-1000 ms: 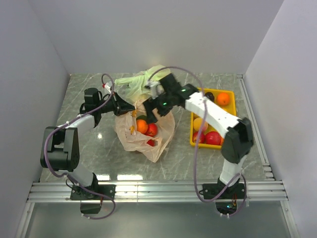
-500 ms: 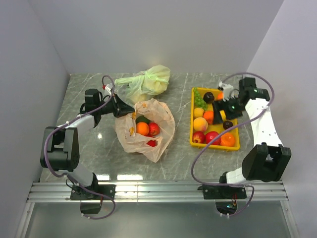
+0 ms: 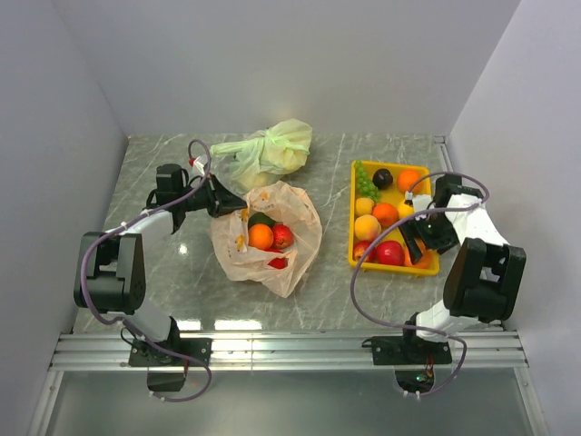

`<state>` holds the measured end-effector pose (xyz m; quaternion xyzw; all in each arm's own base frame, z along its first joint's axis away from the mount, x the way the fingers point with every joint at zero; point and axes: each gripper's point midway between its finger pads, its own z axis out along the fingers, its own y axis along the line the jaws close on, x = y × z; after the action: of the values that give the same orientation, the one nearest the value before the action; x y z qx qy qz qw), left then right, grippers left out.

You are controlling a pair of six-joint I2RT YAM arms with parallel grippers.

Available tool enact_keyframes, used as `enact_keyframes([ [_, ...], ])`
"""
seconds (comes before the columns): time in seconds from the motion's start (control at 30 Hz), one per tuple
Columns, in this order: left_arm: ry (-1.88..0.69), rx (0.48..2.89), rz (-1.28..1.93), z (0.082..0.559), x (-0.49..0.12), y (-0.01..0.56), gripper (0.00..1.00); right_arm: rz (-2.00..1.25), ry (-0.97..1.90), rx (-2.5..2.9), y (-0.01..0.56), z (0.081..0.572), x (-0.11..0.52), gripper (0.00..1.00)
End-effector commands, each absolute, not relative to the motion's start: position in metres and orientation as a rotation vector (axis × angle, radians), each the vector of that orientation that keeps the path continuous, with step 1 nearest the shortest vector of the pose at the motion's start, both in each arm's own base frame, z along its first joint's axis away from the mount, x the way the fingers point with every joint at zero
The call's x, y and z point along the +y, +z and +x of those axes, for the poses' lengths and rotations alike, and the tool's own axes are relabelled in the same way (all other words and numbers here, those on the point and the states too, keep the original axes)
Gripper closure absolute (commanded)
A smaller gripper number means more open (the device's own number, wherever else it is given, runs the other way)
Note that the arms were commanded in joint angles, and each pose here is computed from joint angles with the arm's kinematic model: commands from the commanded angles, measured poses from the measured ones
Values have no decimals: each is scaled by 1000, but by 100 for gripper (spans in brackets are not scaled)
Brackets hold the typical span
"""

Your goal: Place the fake fruits into the plastic bag and tie a complex knot

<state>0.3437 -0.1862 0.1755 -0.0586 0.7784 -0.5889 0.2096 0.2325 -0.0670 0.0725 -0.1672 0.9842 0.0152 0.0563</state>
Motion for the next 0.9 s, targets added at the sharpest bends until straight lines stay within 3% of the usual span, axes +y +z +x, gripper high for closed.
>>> enact_keyframes([
  [0.0,-1613,2119,-58,343,-186,191,100,-537,-49,2923,66,258,-81,6],
  [0.67,-1617,2136,-85,349,-186,186,99,-770,-120,2731,97,288,-64,7],
  [0.87,-1609,2136,-80,349,-185,186,99,-728,-83,2761,86,298,-62,12],
])
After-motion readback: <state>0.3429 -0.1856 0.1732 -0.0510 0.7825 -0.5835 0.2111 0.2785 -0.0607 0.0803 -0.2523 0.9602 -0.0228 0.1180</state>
